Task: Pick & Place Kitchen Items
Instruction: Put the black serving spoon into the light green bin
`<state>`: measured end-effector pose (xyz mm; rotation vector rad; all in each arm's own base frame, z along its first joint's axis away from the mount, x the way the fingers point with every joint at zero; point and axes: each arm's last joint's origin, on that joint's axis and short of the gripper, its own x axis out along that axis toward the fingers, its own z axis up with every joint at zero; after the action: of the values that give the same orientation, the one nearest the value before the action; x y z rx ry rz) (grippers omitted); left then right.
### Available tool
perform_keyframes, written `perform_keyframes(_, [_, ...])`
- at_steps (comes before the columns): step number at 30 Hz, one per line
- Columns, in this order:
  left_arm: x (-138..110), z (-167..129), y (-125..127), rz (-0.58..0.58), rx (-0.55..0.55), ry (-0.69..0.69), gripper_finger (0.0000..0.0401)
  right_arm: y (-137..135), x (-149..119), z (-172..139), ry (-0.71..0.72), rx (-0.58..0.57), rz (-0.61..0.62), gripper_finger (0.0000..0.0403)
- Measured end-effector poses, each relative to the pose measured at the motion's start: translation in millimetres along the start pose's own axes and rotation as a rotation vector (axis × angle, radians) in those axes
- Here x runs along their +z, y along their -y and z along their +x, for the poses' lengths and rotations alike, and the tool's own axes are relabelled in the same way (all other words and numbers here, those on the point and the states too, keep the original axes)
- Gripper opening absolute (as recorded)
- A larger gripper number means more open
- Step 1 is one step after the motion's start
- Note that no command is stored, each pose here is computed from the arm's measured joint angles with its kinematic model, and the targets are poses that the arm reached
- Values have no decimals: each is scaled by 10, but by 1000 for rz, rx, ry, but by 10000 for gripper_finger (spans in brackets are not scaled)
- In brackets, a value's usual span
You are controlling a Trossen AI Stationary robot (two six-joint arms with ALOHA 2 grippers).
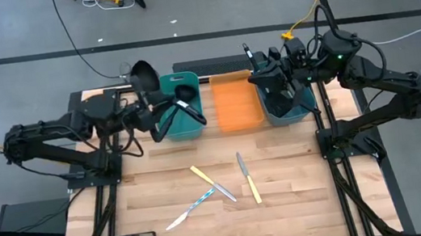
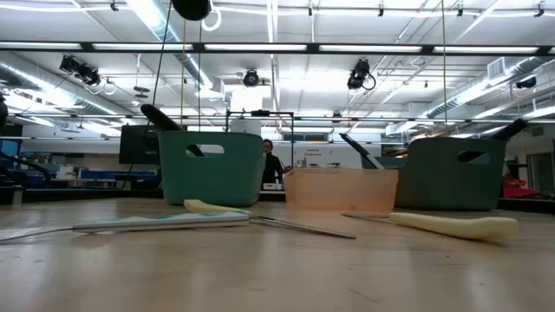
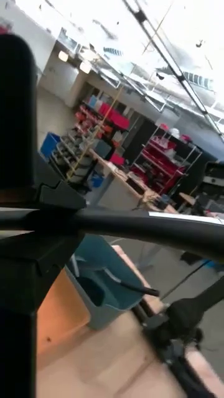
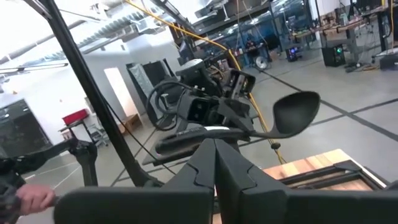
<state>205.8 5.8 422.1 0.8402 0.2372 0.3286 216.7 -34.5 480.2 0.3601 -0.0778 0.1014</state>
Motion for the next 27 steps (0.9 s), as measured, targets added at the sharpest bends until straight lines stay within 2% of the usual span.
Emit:
perform_keyframes(7, [-104, 61, 103, -100, -33, -29, 44, 6, -6, 9, -3, -3, 26, 4])
perform_keyframes(14, [-123, 35, 117, -117, -59, -25, 44, 6, -6, 9, -3, -3, 27, 4])
perform_keyframes(20, [-153, -194, 18, -142, -69, 0, 44, 8, -10, 10, -5, -7, 58, 4])
perform_keyframes(27, [-187, -492, -129, -199, -31, 43, 44, 15, -8, 10, 3, -30, 56, 4])
